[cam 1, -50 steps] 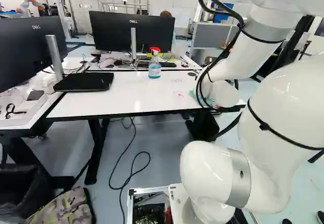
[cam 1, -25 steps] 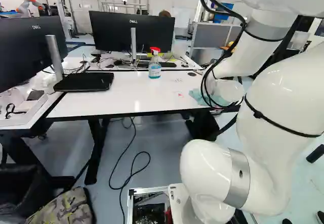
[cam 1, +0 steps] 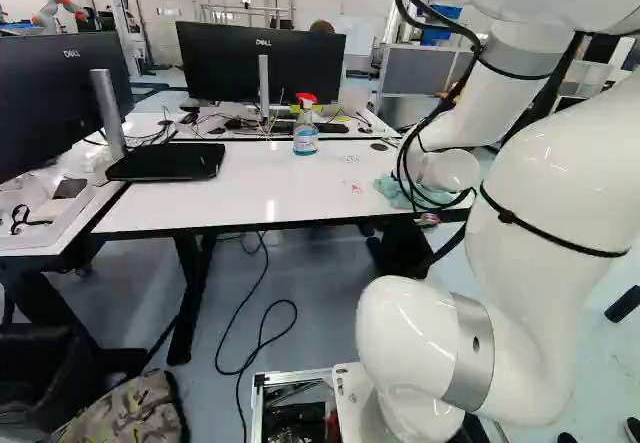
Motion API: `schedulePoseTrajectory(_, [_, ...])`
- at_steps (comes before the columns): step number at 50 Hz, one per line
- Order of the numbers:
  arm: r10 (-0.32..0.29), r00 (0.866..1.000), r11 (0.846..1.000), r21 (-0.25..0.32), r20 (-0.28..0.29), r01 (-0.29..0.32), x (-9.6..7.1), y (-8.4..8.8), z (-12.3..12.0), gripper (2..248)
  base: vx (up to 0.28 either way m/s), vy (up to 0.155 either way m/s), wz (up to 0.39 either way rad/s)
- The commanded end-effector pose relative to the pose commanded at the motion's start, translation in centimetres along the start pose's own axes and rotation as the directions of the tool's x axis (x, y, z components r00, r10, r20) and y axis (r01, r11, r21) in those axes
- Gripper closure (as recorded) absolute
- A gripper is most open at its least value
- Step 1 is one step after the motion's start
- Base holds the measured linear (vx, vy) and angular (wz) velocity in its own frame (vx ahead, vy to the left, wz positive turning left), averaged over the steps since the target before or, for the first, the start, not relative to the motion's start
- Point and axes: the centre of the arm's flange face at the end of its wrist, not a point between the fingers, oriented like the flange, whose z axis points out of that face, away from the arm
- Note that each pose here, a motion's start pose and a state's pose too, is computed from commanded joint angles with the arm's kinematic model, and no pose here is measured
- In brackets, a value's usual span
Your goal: Clean the table with the green towel
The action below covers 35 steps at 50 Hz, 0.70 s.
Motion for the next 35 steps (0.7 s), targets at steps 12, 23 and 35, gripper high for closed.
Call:
schedulePoseTrajectory(12, [-0.003, 0.997, 1.000, 0.004, 0.075, 0.003, -0.39, -0.18, 0.38, 3, 0.000, 0.000, 0.000])
schedulePoseTrajectory(23, [-0.003, 0.997, 1.000, 0.004, 0.079, 0.003, -0.42, -0.18, 0.38, 3, 0.000, 0.000, 0.000])
schedulePoseTrajectory(35, [-0.003, 0.997, 1.000, 0.004, 0.079, 0.003, -0.42, -0.18, 0.38, 3, 0.000, 0.000, 0.000])
